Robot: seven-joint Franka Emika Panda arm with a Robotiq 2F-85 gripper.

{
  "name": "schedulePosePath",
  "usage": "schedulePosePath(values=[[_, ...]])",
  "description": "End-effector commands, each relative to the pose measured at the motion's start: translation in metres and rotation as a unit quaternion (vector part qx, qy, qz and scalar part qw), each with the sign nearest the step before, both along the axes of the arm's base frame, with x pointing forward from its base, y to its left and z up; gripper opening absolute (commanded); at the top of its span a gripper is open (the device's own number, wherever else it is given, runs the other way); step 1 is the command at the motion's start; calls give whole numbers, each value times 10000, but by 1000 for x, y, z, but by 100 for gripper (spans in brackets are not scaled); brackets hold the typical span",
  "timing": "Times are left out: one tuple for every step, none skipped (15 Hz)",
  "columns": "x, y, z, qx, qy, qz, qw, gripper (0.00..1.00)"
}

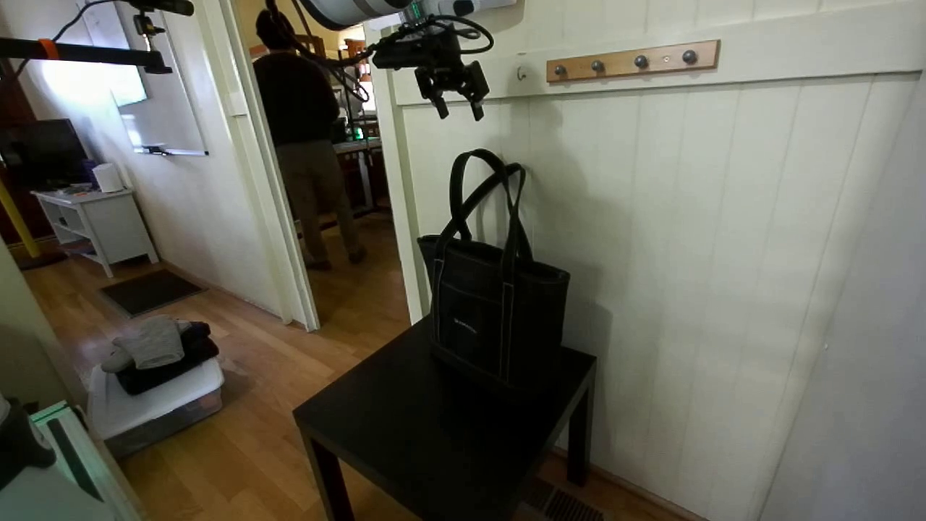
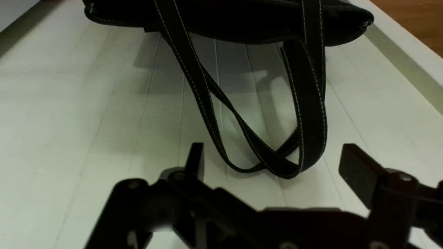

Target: Move the bag to the right

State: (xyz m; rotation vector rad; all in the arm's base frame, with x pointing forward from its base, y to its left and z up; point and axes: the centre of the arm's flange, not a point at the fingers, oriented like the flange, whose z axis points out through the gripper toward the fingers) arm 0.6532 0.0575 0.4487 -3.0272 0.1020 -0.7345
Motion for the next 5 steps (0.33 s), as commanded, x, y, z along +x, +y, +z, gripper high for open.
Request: schedulePosePath(values=[[-3,0,1,-49,-1,47,10000,100],[-5,-1,2,-87,-3,67,9999,100],[-6,-1,3,-104,-5,76,9999,100],[-6,-1,4,-112,-9,82,9999,100],[-7,-1,4,-114,-10,84,9999,100]])
